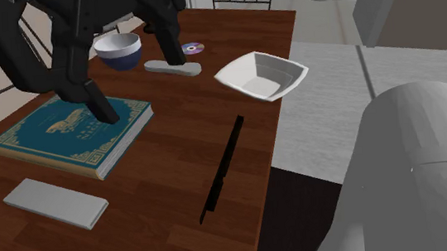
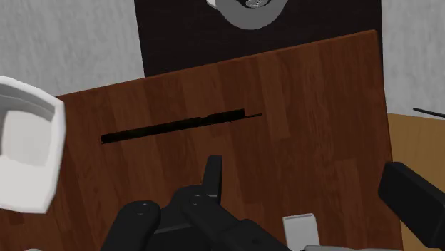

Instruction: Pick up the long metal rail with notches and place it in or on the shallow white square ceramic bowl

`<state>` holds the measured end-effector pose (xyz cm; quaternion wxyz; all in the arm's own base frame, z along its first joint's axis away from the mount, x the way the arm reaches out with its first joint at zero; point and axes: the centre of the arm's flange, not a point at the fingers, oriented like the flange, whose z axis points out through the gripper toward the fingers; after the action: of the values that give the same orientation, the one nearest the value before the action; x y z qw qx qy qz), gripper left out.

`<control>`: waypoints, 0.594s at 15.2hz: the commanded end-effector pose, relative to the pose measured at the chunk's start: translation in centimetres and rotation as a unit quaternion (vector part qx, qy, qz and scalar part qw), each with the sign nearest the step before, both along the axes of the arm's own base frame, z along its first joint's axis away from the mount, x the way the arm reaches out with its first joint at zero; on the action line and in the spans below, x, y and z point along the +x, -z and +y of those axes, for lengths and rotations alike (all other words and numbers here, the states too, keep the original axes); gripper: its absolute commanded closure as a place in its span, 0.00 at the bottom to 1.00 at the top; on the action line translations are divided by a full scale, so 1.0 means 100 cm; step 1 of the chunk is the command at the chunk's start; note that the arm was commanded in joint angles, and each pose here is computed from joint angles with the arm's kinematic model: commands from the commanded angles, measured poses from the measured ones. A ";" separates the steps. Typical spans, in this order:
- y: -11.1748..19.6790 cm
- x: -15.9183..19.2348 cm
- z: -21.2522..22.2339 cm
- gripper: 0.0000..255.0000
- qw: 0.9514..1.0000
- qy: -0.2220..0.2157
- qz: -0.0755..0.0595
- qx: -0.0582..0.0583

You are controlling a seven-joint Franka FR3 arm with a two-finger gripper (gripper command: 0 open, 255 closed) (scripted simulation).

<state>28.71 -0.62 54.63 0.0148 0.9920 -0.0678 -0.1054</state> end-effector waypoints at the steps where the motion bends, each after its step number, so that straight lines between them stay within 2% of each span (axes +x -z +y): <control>1: 0.000 0.000 0.000 0.00 1.000 0.000 0.000 0.000; 3: 0.024 0.005 -0.013 0.00 0.998 0.066 -0.002 -0.003; 5: 0.047 0.009 -0.027 0.00 0.991 0.132 -0.004 -0.007; 7: 0.070 0.011 -0.042 0.00 0.980 0.198 -0.006 -0.010; 9: 0.094 0.011 -0.057 0.00 0.965 0.262 -0.008 -0.014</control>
<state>29.70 -5.34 46.52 0.0015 0.9511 -0.2923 -0.1001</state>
